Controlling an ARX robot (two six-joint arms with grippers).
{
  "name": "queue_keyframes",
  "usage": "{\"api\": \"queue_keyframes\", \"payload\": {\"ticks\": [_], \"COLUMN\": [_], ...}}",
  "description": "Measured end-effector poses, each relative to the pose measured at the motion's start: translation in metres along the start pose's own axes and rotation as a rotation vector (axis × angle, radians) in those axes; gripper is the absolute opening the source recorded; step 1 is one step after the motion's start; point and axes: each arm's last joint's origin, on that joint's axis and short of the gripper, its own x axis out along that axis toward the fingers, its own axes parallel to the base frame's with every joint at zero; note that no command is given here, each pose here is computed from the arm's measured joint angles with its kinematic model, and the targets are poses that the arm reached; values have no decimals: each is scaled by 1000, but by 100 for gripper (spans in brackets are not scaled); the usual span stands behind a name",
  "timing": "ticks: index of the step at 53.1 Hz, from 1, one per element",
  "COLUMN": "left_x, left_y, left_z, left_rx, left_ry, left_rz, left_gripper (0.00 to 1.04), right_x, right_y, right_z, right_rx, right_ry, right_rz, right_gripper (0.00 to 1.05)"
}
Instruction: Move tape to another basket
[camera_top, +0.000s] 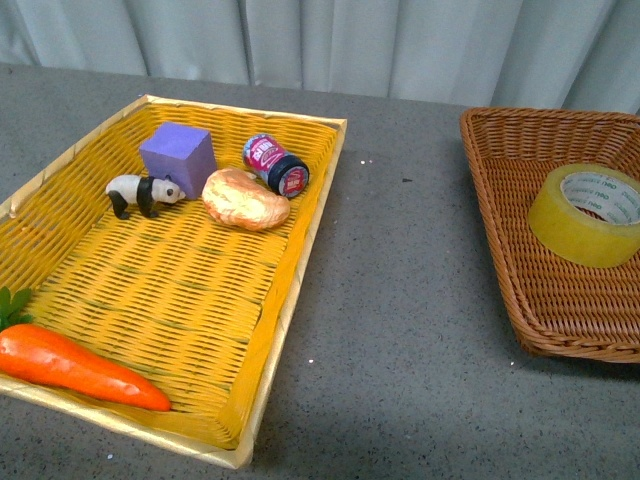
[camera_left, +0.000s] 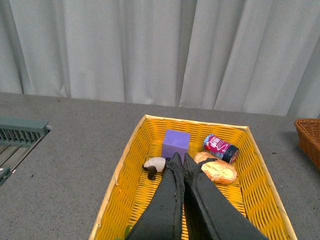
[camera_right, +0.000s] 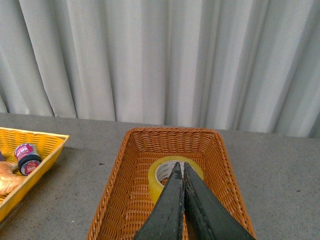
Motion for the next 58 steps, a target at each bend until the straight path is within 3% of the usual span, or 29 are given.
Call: {"api": "queue_keyframes", "payload": {"ticks": [34, 53, 56, 58], "left_x": [-11, -11, -11, -11], "left_y": [0, 0, 0, 0], "left_z": [-3, -3, -3, -3], "left_rx": [0, 0, 3, 2], "left_ry": [6, 6, 6, 6], "left_rz": [-1, 0, 0, 0], "left_gripper": [4, 91, 100, 98], "right_x": [-15, -15, -15, -15], "right_y": [0, 0, 0, 0], "right_z": [-3, -3, -3, -3], "right_rx": [0, 0, 0, 0], "right_ry": [7, 6, 6, 6], "right_rz": [0, 0, 0, 0], "right_gripper": [4, 91, 97, 96]}}
